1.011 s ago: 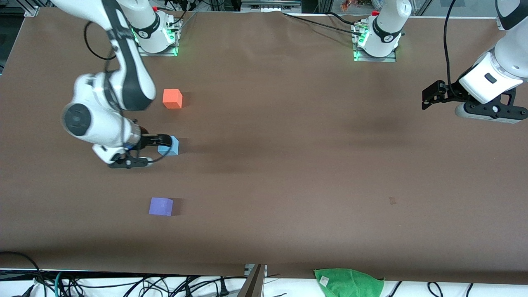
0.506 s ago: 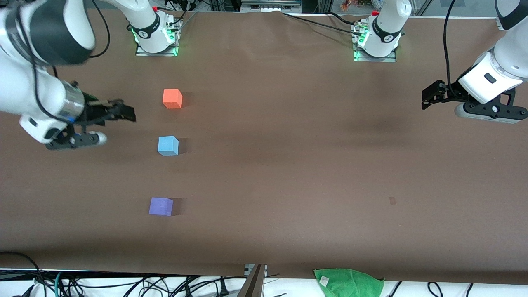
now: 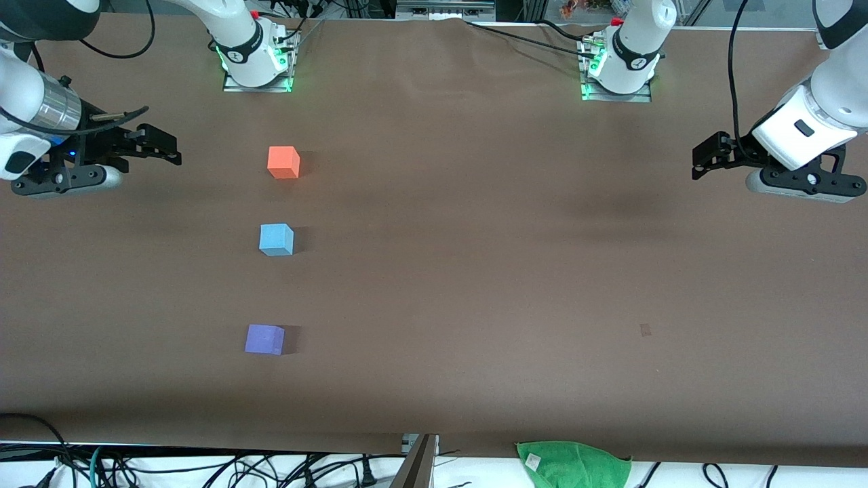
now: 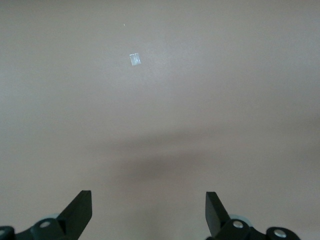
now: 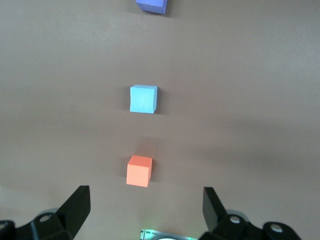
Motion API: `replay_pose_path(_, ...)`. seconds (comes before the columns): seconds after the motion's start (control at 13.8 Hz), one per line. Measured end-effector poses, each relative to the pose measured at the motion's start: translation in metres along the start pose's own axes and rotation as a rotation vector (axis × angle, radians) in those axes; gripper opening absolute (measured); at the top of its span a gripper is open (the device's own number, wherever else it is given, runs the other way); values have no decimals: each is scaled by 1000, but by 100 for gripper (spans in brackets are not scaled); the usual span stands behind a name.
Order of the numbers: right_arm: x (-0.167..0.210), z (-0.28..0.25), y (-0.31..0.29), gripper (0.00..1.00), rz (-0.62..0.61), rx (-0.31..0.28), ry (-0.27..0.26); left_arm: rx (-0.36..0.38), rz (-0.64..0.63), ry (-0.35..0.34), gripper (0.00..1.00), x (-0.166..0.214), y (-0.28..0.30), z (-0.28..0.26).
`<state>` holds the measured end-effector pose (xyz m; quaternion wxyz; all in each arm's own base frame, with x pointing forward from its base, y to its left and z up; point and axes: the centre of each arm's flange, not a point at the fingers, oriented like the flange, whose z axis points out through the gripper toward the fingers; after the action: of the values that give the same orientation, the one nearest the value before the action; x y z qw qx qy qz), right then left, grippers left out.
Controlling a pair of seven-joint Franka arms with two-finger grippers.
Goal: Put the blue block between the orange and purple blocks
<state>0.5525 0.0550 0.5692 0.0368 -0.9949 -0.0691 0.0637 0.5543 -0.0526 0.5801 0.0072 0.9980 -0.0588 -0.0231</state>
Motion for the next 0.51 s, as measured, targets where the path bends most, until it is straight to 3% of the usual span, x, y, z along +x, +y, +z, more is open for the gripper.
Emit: replay_pose_path(0.51,1,-1,-17,100,-55,-65,5,0,0,0,100,0,0,0)
